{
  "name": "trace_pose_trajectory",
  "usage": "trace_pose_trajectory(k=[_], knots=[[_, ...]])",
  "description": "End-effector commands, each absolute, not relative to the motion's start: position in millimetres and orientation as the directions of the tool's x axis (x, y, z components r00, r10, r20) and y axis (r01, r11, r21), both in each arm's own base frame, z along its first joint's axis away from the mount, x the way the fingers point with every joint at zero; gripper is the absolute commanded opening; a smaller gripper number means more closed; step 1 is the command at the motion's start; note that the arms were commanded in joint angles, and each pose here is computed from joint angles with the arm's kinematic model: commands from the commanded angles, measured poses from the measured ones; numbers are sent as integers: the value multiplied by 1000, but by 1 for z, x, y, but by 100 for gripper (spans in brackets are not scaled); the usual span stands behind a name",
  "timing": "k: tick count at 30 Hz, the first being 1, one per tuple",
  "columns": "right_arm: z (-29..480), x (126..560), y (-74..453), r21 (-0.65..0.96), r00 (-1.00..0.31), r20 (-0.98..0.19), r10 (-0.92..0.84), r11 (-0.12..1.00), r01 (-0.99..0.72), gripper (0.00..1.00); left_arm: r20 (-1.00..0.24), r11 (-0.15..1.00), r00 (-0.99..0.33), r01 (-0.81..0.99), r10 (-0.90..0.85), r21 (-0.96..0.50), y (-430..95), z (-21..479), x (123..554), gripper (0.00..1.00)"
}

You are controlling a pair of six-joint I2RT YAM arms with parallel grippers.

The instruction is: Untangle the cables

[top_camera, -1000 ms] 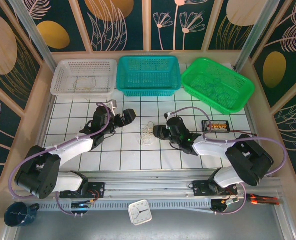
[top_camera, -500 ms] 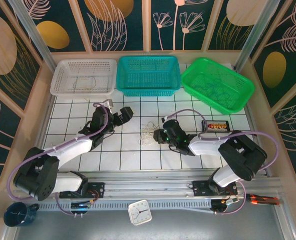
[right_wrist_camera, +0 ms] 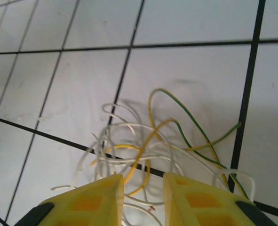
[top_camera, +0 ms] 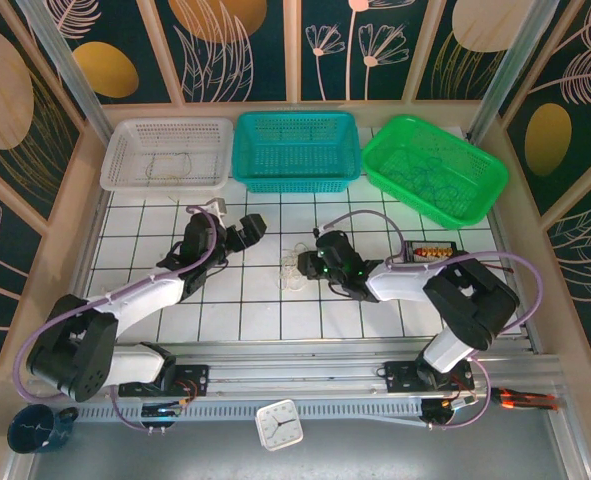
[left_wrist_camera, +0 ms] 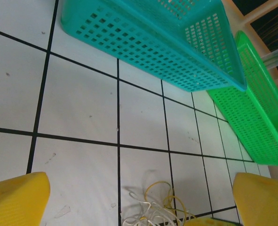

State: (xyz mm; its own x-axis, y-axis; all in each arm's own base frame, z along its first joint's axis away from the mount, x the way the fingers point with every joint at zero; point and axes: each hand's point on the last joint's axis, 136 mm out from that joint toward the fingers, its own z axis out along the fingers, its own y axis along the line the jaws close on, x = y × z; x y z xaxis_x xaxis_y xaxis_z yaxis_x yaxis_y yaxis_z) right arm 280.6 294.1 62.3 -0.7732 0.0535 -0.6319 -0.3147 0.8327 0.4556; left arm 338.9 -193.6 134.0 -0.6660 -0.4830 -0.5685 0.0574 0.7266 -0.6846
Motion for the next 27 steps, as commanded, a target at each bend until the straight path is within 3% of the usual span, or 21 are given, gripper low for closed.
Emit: trace_pose_trajectory(k=[1,5,10,13,20,27], knots=[[94,291,289,441,-722,-688,77,833,-332,29,-582,721,-681,113,-445,-684,-204,143,341,99],[98,297,268,435,-712,-693,114,854,-287,30,-569,707,-705,135,-424,-694,-212,144,340,99],[83,296,254,401,-729,-677,97,879,-256,43,-553,688,-724,150,-413,-710,-219,146,340,99],[71,294,252,380,-743,-666,74,890,-251,45,-551,682,-721,149,-421,-716,-220,148,340,99],[49,292,251,359,-767,-640,52,903,-238,44,-538,668,-735,158,-412,-727,-228,150,337,99],[34,296,249,350,-781,-623,48,910,-223,37,-529,661,-745,160,-406,-733,-233,149,336,99]])
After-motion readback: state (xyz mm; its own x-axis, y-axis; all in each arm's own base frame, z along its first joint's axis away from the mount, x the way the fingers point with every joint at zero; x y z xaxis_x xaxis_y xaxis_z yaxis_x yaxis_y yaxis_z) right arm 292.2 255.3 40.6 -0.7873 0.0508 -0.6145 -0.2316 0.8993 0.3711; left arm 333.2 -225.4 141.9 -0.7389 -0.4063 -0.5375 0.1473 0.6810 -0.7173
